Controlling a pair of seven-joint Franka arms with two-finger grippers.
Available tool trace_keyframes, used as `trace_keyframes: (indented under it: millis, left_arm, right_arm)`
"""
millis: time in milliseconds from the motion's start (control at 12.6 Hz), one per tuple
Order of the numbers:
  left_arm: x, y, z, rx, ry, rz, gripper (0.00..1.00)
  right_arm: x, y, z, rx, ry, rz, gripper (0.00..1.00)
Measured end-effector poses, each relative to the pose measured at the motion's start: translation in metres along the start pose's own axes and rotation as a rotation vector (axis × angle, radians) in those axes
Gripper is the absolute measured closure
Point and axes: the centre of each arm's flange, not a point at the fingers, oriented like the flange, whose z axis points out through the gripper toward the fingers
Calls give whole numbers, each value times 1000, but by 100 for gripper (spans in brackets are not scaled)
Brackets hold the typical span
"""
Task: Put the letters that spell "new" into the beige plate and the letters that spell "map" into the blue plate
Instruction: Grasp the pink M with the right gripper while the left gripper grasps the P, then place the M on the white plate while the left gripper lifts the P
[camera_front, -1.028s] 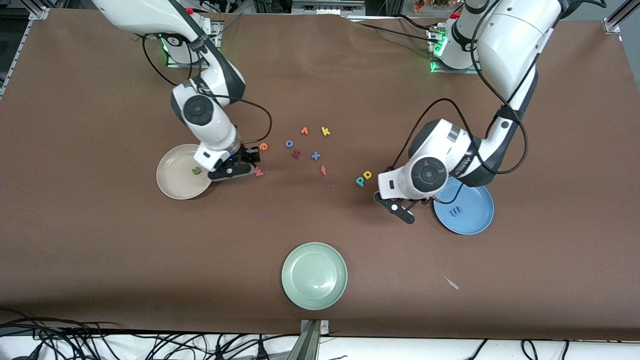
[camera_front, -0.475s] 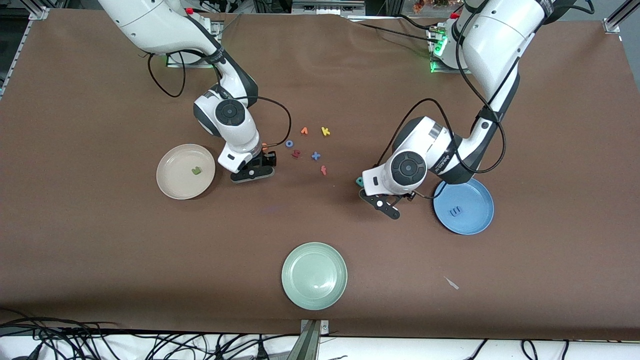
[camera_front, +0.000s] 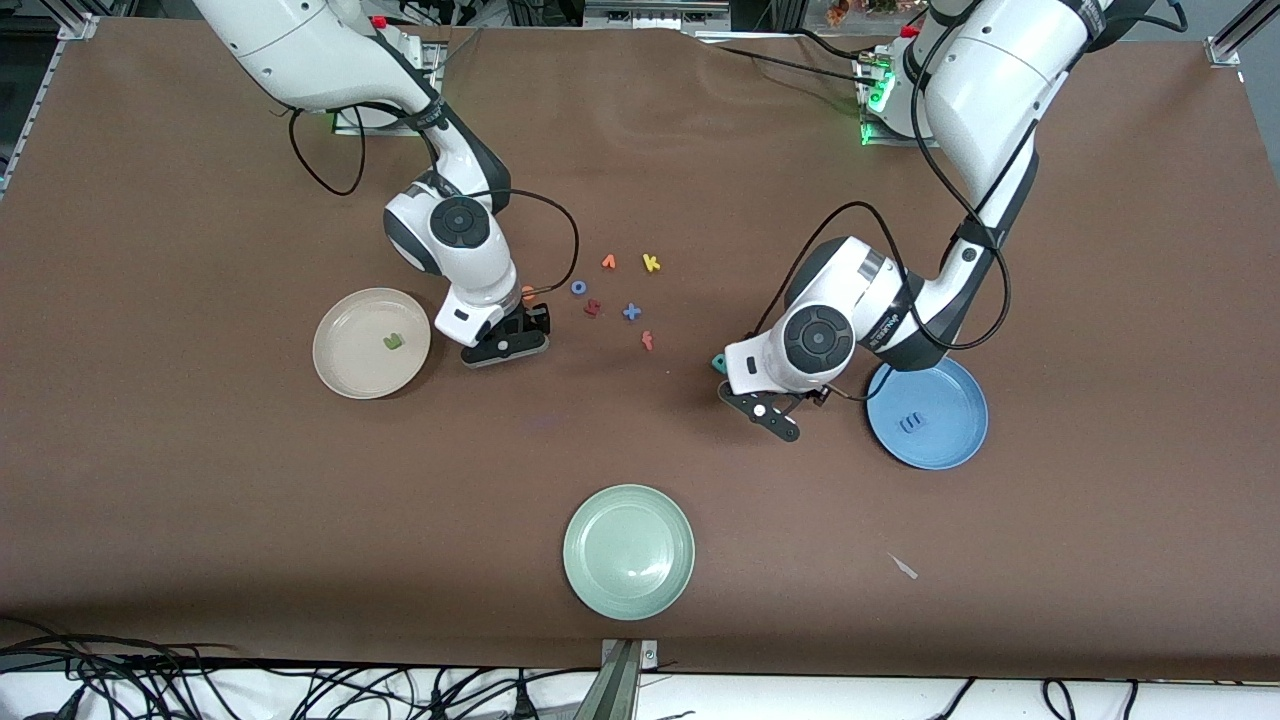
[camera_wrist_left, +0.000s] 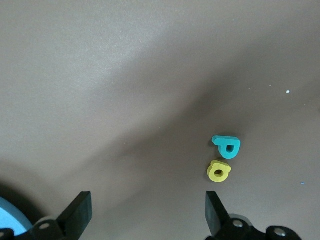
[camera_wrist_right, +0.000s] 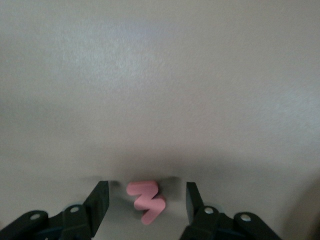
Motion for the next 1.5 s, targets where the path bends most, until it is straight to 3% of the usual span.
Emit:
trace_keyframes:
  millis: [316, 475, 633, 712, 949, 1266, 1503]
  left_arm:
    - [1, 3, 0, 0, 2, 4, 0]
    - [6, 15, 2, -1, 35, 5, 0]
    - [13, 32, 10, -5, 66, -4, 0]
    - [16, 40, 17, -8, 77, -1, 0]
    - [18, 67, 38, -14, 71, 7, 0]
    - [13, 71, 54, -14, 47, 7, 3]
    - [10, 75, 67, -19, 50, 14, 12]
  right_arm:
    - [-11, 4, 7, 21, 13, 1, 30]
    - [-11, 5, 6, 22, 18, 2, 34]
    - [-9, 7, 3, 20, 25, 1, 53]
    - [-9, 10, 2, 16, 26, -2, 68]
    - [-7, 16, 1, 9, 29, -9, 73]
    - [12, 96, -35, -120, -23, -135, 73]
    - [9, 170, -80, -191, -55, -210, 73]
